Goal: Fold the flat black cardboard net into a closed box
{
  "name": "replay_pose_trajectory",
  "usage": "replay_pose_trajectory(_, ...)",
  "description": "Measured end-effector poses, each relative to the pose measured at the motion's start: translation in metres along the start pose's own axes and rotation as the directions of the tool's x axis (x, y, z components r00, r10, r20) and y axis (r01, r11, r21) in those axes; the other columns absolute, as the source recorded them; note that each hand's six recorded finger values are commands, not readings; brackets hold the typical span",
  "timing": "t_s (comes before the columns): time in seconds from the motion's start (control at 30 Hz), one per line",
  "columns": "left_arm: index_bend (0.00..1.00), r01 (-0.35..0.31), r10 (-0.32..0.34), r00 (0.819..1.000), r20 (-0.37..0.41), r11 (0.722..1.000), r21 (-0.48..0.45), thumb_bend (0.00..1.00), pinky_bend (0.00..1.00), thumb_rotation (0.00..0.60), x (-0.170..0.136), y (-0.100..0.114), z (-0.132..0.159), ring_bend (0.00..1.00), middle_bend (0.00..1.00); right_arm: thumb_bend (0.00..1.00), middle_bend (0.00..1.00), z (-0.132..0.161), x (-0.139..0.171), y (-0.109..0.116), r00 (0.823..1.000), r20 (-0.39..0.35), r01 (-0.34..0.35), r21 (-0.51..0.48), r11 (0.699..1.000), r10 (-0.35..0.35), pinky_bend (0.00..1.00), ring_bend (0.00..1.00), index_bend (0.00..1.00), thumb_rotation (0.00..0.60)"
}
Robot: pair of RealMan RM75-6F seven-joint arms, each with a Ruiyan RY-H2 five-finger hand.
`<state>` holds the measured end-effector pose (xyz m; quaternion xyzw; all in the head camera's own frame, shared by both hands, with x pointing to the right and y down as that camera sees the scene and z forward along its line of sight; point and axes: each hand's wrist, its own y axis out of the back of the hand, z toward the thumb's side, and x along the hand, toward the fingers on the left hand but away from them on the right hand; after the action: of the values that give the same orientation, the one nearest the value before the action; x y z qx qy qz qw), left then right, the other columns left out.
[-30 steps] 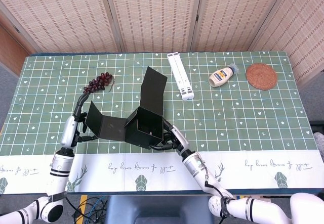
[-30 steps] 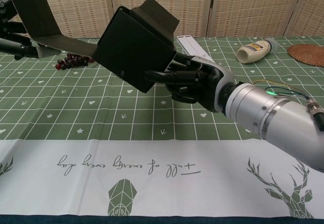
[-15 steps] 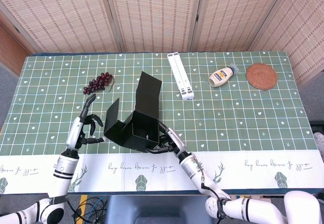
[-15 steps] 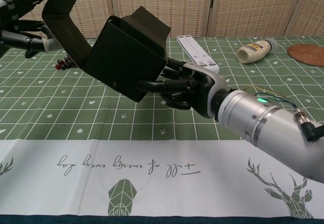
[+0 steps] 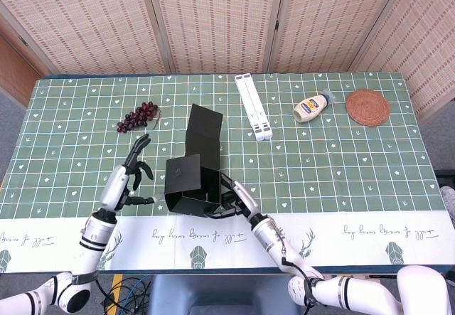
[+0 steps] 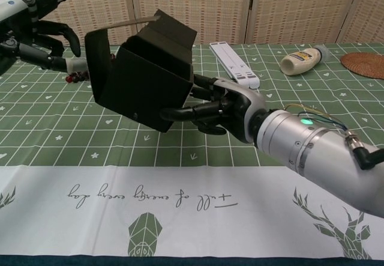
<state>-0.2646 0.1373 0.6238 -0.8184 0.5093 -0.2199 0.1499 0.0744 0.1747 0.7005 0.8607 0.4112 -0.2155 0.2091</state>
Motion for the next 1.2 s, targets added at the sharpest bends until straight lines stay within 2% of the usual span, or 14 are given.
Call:
replay_pose_trajectory(0.17,0.25,0.027,-0.033,0.998,0.053,0.994,0.101,0.05,0.82,0.600,0.004,-0.008,-0.002,0.55,0.07,0.41,0.47,-0.002,-0.002,0.003,1.000,0.021,-0.001,0.073,0.997,0.000,1.00,0.86,0.42,0.600)
replay_pose_trajectory(0.33,0.32,0.065,-0.086,0.990,0.109,0.981,0.185,0.05,0.82,0.600,0.009,-0.020,-0.004,0.56,0.15,0.41,0.47,-0.005,-0.004,0.007,0.999,0.041,0.004,0.136,0.991,-0.009,1.00,0.86,0.42,0.600)
replay_pose_trajectory(0.43,0.33,0.093,-0.128,0.983,0.133,0.967,0.238,0.05,0.82,0.600,0.010,-0.028,-0.007,0.56,0.18,0.41,0.47,-0.007,-0.006,0.010,0.999,0.050,0.009,0.173,0.985,-0.018,1.00,0.86,0.42,0.600)
replay_pose_trajectory(0.8,0.34,0.166,-0.242,0.957,0.160,0.910,0.380,0.05,0.82,0.600,0.009,-0.059,-0.028,0.57,0.19,0.42,0.47,-0.023,-0.015,0.018,0.995,0.085,0.027,0.289,0.957,-0.054,1.00,0.86,0.42,0.600)
replay_pose_trajectory(1.2,0.35,0.227,-0.330,0.931,0.155,0.858,0.462,0.05,0.82,0.600,0.003,-0.085,-0.055,0.57,0.20,0.45,0.47,-0.037,-0.027,0.019,0.993,0.092,0.037,0.391,0.920,-0.079,1.00,0.86,0.42,0.600)
